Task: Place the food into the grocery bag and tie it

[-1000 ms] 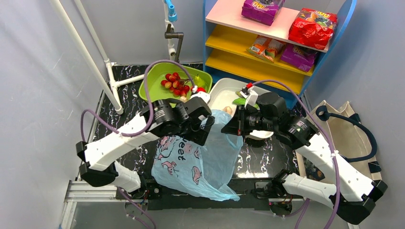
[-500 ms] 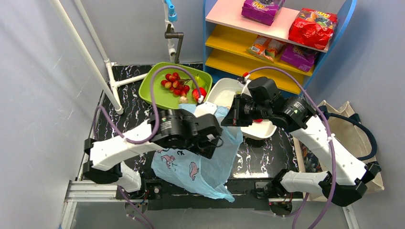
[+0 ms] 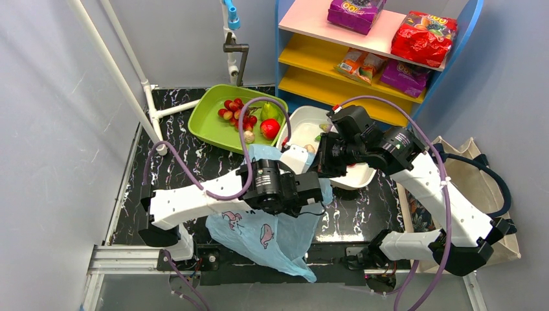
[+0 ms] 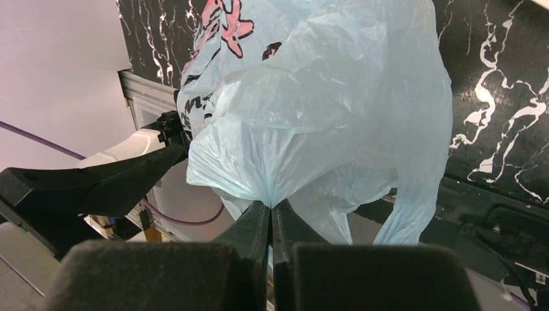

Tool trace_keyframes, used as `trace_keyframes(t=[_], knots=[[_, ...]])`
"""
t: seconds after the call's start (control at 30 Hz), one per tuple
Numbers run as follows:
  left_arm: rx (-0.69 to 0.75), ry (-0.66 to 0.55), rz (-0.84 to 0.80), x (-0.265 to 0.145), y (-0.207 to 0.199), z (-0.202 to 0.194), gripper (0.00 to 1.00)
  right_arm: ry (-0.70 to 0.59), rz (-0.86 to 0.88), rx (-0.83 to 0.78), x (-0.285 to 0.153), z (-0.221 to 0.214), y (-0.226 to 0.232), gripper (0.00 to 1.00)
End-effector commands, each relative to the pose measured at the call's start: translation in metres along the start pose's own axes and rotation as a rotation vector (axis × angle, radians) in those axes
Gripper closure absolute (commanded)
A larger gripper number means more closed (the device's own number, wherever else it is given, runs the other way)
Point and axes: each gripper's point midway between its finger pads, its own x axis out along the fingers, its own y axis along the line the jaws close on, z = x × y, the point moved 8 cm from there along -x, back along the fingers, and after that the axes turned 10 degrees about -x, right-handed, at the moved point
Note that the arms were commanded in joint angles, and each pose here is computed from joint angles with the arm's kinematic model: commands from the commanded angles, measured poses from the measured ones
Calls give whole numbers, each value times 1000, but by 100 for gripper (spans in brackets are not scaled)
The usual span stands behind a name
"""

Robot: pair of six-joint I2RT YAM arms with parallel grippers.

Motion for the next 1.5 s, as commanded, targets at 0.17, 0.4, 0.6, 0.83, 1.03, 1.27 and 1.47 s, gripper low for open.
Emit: trace_keyframes(t=[0.17,0.4,0.6,0.83,1.03,1.27,1.47], knots=[[119,-29,209,3,24,-8,31,1,13,58,-27,-5,7,99],[133,-43,255,10,32,-13,40,38,32,72,-32,-5,14,99],[161,-75,277,11,41,-11,88,74,46,57,-30,-6,16,99],[140,11,261,9,65,-5,100,58,130,-62,-15,6,24,99],[80,66,82,0,89,1,100,65,211,-191,10,30,43,99],[-2,69,133,-13,123,6,100,88,321,-305,39,58,68,99],[-27,90,169,-8,134,-7,100,122,266,-383,53,74,72,82]])
